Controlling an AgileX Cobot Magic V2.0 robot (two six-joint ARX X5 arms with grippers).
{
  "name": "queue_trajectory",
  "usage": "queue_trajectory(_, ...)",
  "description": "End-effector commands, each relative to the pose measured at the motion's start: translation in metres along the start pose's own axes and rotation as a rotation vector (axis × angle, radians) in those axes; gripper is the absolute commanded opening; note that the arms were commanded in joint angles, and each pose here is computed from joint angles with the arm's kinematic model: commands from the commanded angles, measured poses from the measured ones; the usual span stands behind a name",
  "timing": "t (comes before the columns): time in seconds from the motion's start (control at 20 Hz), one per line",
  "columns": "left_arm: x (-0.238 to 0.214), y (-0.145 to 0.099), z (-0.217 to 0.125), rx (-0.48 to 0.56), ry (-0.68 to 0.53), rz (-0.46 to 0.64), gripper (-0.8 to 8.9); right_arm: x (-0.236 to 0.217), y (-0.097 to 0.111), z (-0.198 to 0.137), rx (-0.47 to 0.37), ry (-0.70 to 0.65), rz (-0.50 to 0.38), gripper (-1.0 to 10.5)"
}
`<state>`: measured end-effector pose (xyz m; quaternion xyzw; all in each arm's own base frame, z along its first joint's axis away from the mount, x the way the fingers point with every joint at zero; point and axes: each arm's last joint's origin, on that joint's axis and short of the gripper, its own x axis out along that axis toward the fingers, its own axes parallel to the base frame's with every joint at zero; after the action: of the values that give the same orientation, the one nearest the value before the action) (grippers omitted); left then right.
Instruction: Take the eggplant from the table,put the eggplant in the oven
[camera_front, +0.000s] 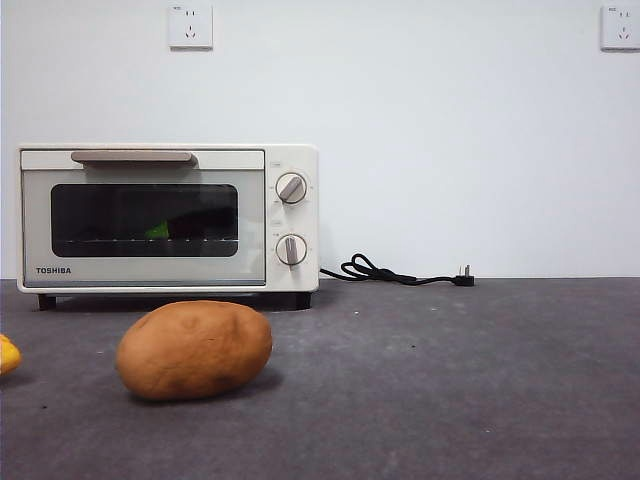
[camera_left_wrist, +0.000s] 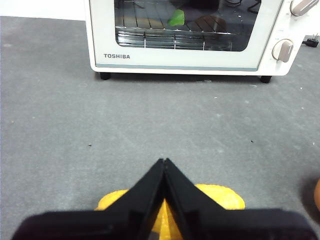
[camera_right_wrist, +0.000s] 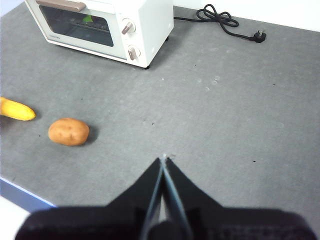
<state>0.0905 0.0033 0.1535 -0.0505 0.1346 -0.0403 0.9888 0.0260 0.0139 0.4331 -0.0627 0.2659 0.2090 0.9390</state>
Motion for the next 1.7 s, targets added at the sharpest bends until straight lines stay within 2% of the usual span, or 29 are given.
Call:
queue_trajectory(0.05,0.001,0.001,-0.002,-0.005,0.001,0.005,-0.04,0.000,-0.003,-0.004,-0.041,0.016,-0.097,0.0)
queue_trajectory(0.2,0.001,0.001,-0.002,-0.005,0.001,0.005,-0.04,-0.015,-0.010,-0.014,0.034,-0.031,-0.224,0.0)
queue_trajectory(0.3,0.001,0.001,-0.002,-0.006,0.002,0.005,-0.04,-0.033,-0.011,-0.027,0.111,-0.131,-0.319,0.0)
queue_trajectory(0.5,0.001,0.001,-0.002,-0.006,0.003,0.005,-0.04,-0.063,-0.005,-0.050,0.109,-0.293,-0.449,0.0)
queue_trajectory(0.7,0.001,0.001,-0.002,-0.006,0.003,0.005,-0.04,-0.072,0.003,-0.065,0.118,-0.402,-0.545,0.0)
queue_trajectory(0.9,0.001,0.001,-0.002,-0.006,0.003,0.005,-0.04,-0.048,0.005,-0.071,0.119,-0.535,-0.527,0.0)
queue_trajectory(1.15,0.001,0.001,-0.002,-0.006,0.003,0.005,-0.04,0.025,-0.009,-0.083,0.097,-0.648,-0.483,0.0)
queue_trajectory(1.45,0.001,0.001,-0.002,-0.006,0.003,0.005,-0.04,0.111,-0.026,-0.124,0.106,-0.599,-0.505,0.0)
queue_trajectory(1.7,0.001,0.001,-0.002,-0.006,0.003,0.005,-0.04,0.149,-0.032,-0.159,0.112,-0.575,-0.524,0.0)
